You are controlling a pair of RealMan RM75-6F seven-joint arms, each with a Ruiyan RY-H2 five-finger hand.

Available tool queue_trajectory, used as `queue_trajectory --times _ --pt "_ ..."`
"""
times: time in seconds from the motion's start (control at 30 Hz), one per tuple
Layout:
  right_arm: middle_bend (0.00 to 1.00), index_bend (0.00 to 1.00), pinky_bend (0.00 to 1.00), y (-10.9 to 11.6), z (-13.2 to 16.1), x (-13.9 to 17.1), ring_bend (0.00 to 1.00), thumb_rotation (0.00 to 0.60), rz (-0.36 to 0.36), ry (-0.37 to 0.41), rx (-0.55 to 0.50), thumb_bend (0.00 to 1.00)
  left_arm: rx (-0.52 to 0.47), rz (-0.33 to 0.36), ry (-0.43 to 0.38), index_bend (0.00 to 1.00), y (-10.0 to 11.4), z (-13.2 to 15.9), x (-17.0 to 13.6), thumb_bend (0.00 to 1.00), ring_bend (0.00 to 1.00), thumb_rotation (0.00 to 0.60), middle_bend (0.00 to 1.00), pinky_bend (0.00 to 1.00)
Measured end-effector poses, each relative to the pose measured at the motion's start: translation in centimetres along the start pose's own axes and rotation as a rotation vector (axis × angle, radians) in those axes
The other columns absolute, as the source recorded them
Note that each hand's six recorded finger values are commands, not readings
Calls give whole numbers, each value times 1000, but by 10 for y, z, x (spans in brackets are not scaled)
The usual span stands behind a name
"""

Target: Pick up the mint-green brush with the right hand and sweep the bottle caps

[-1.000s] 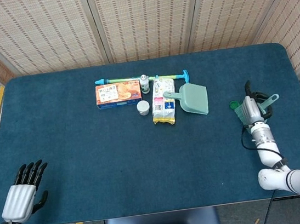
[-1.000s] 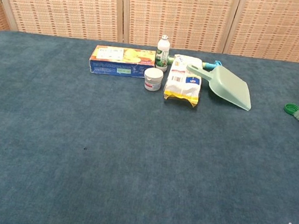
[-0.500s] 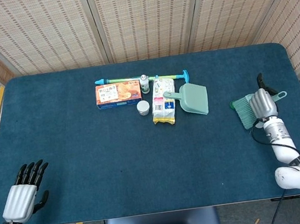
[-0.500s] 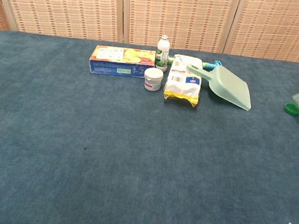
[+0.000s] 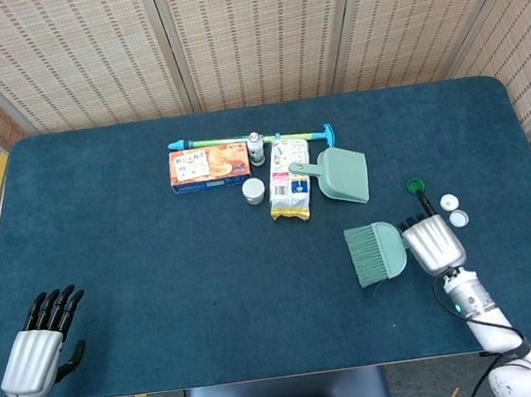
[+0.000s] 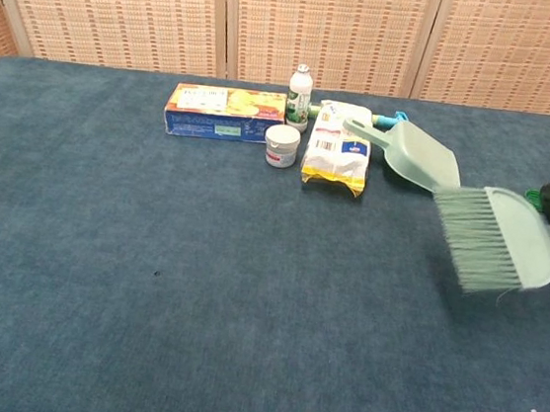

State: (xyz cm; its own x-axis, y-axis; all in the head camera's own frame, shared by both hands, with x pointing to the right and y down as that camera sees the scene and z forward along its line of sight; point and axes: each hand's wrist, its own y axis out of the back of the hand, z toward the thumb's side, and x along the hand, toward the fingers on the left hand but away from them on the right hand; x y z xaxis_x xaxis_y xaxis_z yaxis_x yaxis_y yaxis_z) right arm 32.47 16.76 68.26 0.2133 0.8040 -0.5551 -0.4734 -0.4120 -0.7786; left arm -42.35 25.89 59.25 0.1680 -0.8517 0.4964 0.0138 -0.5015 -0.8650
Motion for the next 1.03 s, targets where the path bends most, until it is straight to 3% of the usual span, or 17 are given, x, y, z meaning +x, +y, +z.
queue_trajectory --times 0.13,0.23,0.33,0.37,0.63,0.9,1.03 --pt "423 270 23 -27 19 5 305 600 34 5 -42 386 -2 -1 5 0 0 -2 0 415 0 600 0 54" --pt "170 15 0 -41 25 9 145 600 72 2 -51 345 -2 -1 8 0 1 -3 1 415 0 600 0 54" --pt "8 0 0 -43 24 12 32 600 94 -6 -56 256 -3 1 10 0 1 -4 0 414 0 600 0 54" --pt "0 0 0 -42 23 14 20 600 100 -9 -64 238 -4 2 11 0 2 -4 1 415 0 600 0 54" --pt "0 0 0 -20 -7 45 0 600 82 -74 -165 180 -4 10 14 0 3 -4 0 416 0 600 0 54" --pt "0 0 0 15 -68 114 0 600 -70 -266 -287 179 -20 82 -10 0 12 0 0 415 0 600 0 54" --pt "0 0 0 17 -84 142 0 600 -84 -313 -330 179 -22 97 -22 0 11 3 1 415 0 600 0 54"
